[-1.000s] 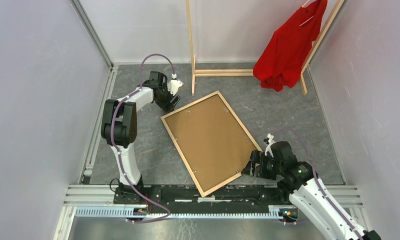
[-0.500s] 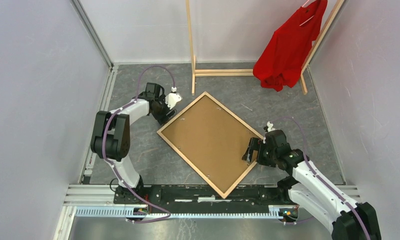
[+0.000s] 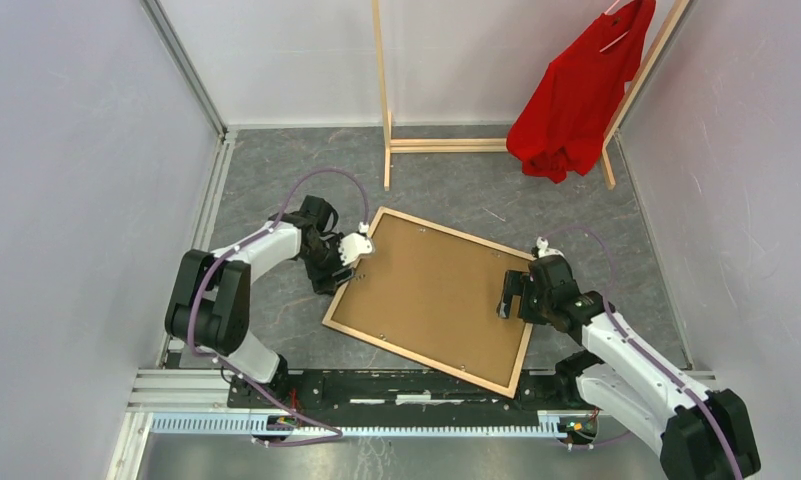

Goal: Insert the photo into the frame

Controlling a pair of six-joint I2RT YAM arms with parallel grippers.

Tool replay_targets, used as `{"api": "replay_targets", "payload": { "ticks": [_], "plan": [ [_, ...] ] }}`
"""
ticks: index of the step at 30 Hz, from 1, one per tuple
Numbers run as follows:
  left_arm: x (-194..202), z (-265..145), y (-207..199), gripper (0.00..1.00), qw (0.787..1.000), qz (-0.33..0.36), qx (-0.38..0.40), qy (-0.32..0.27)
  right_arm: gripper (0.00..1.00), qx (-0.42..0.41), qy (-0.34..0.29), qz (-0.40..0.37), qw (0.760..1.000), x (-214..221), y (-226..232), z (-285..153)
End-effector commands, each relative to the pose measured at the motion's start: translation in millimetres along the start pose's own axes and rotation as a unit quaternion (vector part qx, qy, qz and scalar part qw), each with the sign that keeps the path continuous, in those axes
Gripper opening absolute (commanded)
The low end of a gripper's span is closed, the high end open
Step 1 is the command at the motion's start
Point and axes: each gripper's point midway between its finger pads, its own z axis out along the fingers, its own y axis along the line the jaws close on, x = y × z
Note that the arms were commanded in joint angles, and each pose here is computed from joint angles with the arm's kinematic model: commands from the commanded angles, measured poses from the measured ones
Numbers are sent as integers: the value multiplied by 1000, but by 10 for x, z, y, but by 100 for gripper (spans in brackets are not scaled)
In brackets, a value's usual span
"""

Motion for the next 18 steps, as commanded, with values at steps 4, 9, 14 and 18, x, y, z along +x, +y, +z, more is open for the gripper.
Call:
{"api": "replay_targets", "payload": {
  "ticks": [4, 9, 14, 18],
  "plan": [
    [-157, -105, -668, 73, 992, 31, 107, -51, 98, -80, -46, -17, 996, -532, 506, 11],
    [-168, -149, -798, 73, 989, 32, 130, -62, 98, -94, -64, -27, 993, -850, 695, 103],
    [-135, -145, -841, 73, 988, 36, 133, -62, 98, -117, -58, -24, 991, -996, 851, 274],
    [-123, -129, -820, 72, 989, 37, 128, -60, 98, -110, -51, -23, 992, -1095, 874, 374]
  ]
}}
